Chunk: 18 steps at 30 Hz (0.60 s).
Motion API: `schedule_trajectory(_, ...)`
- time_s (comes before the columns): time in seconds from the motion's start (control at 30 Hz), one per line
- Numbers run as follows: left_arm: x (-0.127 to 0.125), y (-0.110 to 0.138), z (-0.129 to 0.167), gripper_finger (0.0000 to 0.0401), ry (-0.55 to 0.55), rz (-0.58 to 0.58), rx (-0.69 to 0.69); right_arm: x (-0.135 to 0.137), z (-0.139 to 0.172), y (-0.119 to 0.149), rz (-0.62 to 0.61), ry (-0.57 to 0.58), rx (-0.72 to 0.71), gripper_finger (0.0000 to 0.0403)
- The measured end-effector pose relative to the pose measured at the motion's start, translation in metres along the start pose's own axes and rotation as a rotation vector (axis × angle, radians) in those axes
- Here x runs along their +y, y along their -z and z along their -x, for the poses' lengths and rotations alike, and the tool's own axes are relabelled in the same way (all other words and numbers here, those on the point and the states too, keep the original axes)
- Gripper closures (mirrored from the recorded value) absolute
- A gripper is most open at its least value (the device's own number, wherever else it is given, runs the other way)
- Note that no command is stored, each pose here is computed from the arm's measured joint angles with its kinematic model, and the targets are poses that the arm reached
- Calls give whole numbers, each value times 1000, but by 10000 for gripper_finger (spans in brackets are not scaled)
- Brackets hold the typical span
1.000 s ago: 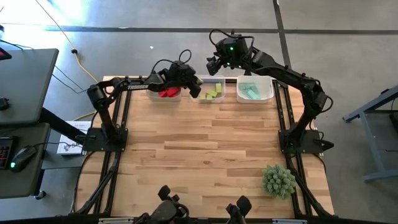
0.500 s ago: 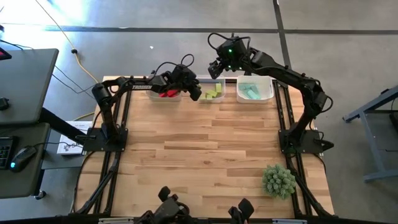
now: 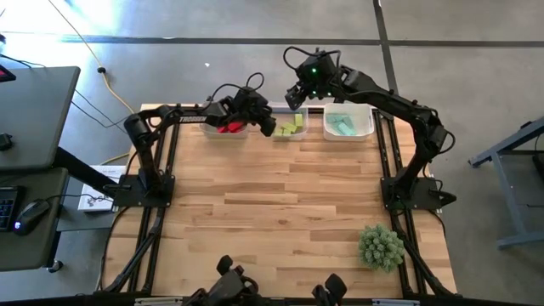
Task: Sort & place blocks by color
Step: Return to Home Position
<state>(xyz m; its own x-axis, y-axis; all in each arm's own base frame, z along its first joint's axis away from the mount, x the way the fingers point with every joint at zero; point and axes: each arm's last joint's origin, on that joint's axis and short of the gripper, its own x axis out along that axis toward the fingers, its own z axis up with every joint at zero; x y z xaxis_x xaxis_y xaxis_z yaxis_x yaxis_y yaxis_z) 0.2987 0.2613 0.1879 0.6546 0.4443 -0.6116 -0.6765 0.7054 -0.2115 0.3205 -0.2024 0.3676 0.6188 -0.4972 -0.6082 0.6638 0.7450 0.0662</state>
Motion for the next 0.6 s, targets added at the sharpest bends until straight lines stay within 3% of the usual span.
schedule_trajectory(0.37, -14, -33, 44, 243, 91, -17, -161, 24, 3, 10, 48, -48, 59, 202)
schedule_trajectory(0.6, -31, -48, 85, 243, 209, -55, -223, 49, 7, 16, 126, -240, 92, 202)
